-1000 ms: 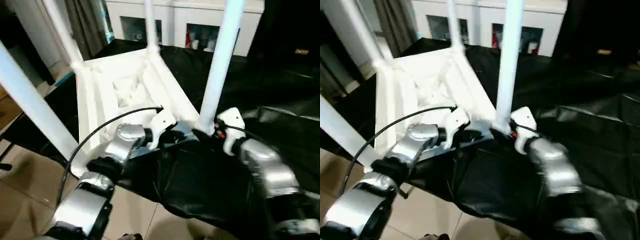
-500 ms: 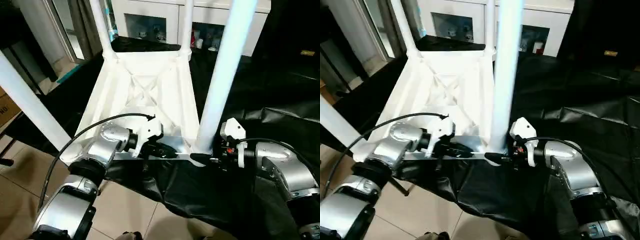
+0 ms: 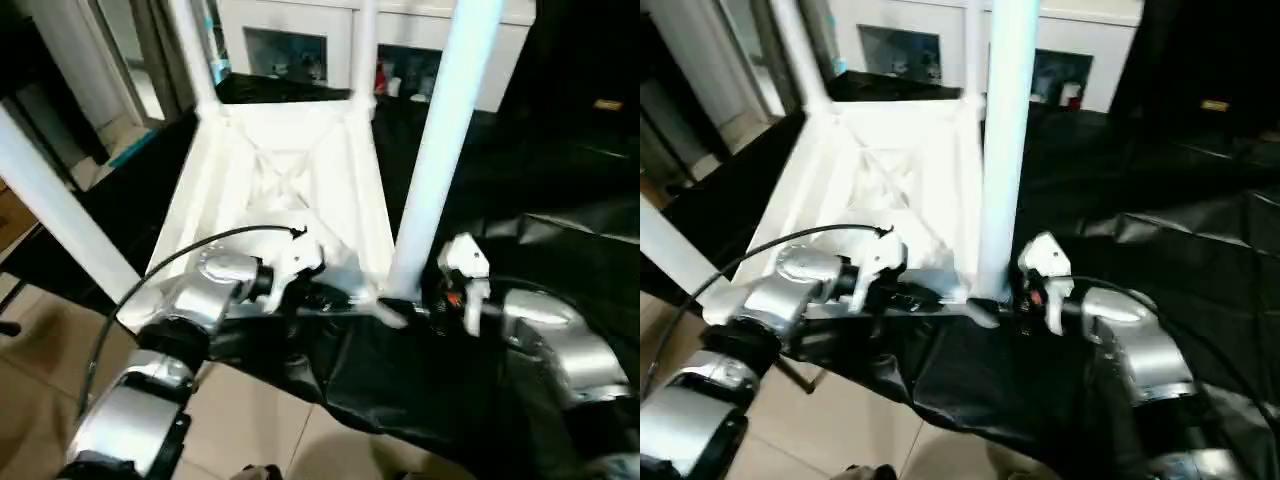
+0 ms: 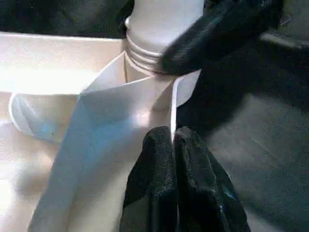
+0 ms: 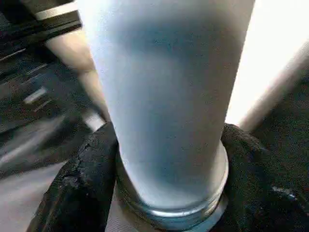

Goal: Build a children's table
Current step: Rotate leg to tighten

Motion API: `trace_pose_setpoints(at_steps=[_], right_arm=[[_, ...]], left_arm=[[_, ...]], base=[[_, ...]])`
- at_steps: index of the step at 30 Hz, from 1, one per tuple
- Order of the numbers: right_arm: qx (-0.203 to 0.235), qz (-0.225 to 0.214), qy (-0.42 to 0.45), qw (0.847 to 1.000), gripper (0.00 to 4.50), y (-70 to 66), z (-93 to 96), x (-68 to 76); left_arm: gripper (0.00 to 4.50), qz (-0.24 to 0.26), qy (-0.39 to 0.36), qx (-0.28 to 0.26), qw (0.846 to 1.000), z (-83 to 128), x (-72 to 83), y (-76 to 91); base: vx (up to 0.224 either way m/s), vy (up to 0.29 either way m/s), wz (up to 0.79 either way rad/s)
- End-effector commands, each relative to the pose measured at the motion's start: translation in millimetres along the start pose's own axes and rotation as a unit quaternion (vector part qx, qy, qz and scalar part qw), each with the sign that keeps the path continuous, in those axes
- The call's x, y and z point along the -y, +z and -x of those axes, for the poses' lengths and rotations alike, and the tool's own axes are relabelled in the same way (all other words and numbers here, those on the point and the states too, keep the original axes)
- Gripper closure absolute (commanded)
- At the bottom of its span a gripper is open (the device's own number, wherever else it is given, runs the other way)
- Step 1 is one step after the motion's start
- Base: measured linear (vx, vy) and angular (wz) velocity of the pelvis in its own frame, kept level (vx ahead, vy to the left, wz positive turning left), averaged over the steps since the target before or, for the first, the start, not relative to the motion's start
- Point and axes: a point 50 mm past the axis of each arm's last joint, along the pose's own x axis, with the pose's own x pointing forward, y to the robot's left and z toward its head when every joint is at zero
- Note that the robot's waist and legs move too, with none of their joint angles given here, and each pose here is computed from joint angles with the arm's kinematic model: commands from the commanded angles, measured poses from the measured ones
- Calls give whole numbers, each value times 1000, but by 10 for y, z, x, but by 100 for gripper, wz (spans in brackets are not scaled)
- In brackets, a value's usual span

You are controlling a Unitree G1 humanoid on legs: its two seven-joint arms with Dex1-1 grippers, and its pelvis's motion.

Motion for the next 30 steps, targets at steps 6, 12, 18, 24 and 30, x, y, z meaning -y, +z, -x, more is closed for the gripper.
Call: trace_pose_setpoints(at_steps=[6, 12, 18, 24, 30], right_arm=[[-9, -79, -129, 988, 178, -142, -388, -168], [7, -65, -86, 994, 123, -89, -541, -390], [17, -26, -32, 999, 72, -18, -348, -248], [-12, 30, 100, 994, 72, -12, -15, -217], [-41, 58, 153, 986, 72, -13, 219, -130]], left_arm=[[450, 33, 86, 50, 994, -401, 22, 215], [450, 24, 81, 58, 995, -573, 94, 320], [450, 22, 30, 54, 998, -442, 100, 228], [450, 5, -43, 32, 999, -185, 99, 76], [450, -2, -100, 10, 995, 59, 78, -6]], base=[[0, 0, 0], [0, 0, 0], [0, 0, 0], [0, 0, 0], [0, 0, 0]])
